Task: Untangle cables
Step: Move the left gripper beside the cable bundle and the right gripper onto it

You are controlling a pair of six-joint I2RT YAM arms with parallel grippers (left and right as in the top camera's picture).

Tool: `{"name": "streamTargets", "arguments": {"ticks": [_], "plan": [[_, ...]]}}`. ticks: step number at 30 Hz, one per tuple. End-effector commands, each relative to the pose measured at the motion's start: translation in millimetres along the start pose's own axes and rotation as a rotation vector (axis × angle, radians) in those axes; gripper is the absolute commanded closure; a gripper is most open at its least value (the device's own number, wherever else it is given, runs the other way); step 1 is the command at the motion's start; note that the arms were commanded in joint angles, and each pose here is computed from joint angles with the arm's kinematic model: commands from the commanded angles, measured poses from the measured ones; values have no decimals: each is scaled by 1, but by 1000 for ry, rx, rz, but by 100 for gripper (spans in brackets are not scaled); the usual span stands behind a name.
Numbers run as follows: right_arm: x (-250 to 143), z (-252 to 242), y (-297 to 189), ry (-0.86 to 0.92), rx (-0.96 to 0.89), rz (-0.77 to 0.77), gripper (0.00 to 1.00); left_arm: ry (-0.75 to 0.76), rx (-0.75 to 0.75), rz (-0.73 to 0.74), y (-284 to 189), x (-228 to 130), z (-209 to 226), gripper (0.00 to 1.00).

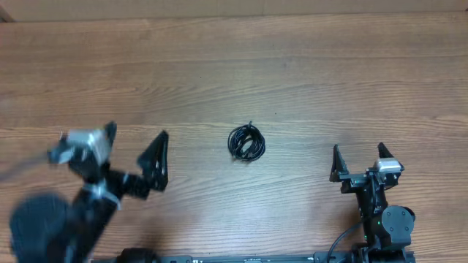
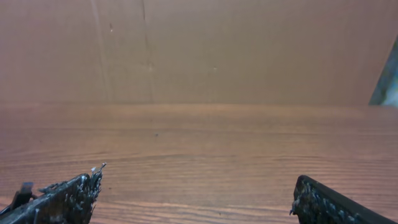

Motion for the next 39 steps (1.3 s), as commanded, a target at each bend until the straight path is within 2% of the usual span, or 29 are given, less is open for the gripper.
{"name": "streamTargets", "arguments": {"ticks": [1,4,6,10,11,14,20,26,27,28,29,32,34,37,39], "plan": [[-2,0,0,-5,1,-4,0,-27,-167,191,24,14,-18,0],[-2,0,0,-5,1,-4,0,-101,-368,293,42,13,-41,0],[-2,0,0,-5,1,-4,0,-135,-418,346,51,4,-45,0],[-2,0,0,-5,1,-4,0,-182,-264,607,74,-50,-32,0],[-2,0,0,-5,1,-4,0,-181,-162,716,79,-72,-25,0],[-2,0,0,-5,1,-4,0,-137,-18,881,87,-107,-21,0],[-2,0,0,-5,1,-4,0,-108,-23,1042,118,-146,-30,0],[3,-3,0,3,-20,-25,0,-202,-129,1212,133,-182,-51,0],[6,2,0,9,12,-35,0,-204,-127,1227,135,-186,-50,0],[4,31,-3,37,187,-11,0,-207,-123,1253,139,-193,-50,0],[-6,52,-8,98,320,57,0,-209,-121,1266,141,-197,-50,0],[-20,91,-28,274,567,214,0,-215,-114,1311,145,-209,-49,0],[3,103,-35,357,646,164,0,-230,-120,1361,141,-217,-51,0],[64,119,-52,298,730,-26,0,-224,-125,1362,142,-217,-51,0],[103,119,-60,281,687,-117,0,-205,-149,1360,141,-217,-52,0]]}}
Point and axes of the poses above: each gripper's point midway between its finger pads, its own y axis out along the fingers, its own z axis along the line the jaws close on, x = y × z, the point moved 1 cm from there along -y, back along the fingers, and after that the axes turned 15 degrees about y, right-handed, at the moved point
